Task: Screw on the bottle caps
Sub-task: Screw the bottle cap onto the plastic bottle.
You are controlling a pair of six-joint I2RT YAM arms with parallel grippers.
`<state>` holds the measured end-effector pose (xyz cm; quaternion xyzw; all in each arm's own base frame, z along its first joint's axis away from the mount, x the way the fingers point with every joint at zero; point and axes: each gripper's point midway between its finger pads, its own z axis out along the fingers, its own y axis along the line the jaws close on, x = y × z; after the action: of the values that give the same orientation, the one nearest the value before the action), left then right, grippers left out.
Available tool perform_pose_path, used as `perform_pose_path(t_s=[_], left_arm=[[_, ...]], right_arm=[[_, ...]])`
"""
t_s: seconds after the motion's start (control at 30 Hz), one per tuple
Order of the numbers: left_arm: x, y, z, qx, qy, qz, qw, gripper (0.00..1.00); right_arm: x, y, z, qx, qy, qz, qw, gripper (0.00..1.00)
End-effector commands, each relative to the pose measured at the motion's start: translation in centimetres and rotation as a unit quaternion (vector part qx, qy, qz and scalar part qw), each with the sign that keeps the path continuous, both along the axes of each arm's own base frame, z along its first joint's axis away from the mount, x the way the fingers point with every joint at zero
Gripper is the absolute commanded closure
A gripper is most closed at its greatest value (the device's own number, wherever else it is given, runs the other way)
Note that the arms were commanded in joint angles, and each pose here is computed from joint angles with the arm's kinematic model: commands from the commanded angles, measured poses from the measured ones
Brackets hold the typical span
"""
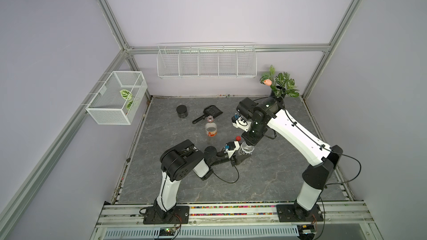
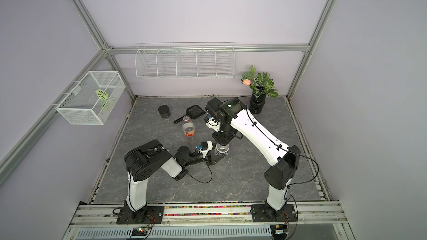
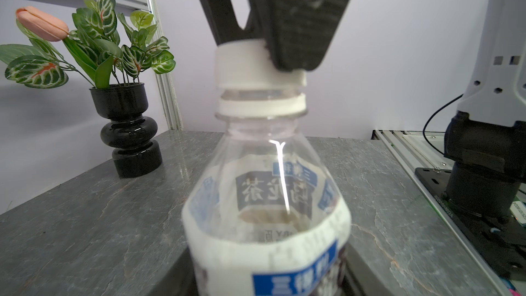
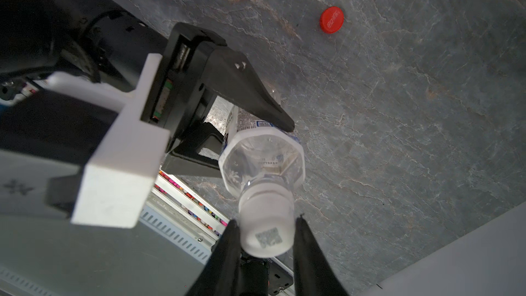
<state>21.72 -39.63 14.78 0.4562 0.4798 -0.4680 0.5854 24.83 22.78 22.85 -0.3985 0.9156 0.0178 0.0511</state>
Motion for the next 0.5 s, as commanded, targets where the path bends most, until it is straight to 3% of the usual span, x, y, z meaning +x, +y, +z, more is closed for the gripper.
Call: perform_pose_path(t_s=[0.0, 0.13, 0.23, 0.33, 0.47], left_arm=[[0.0, -0.1, -2.7, 0.034, 0.028, -0.004, 0.999, 0.51], [0.2, 0.0, -2.6, 0.034, 0.023, 0.008, 0.999, 0.51], [0.2, 0.0, -2.5, 0.033, 0.019, 0.011, 0.999, 0.51], [0.0, 0.0, -2.5, 0.034, 0.016, 0.010, 0.999, 0.51], [0.0, 0.0, -2.4, 0.035, 0.009, 0.015, 0.999, 0.51]], right_arm=[[-0.8, 0.0, -1.0, -0.013, 0.025, -0.017, 0.999, 0.77], [-1.1, -1.0, -1.8, -0.037, 0.025, -0.120, 0.992, 0.86], [-1.5, -1.4, -2.2, -0.029, 0.016, -0.239, 0.970, 0.94], [-1.8, -0.4, -2.8, 0.039, 0.014, -0.346, 0.937, 0.96], [-1.5, 0.3, -3.3, 0.092, 0.026, -0.438, 0.894, 0.94]])
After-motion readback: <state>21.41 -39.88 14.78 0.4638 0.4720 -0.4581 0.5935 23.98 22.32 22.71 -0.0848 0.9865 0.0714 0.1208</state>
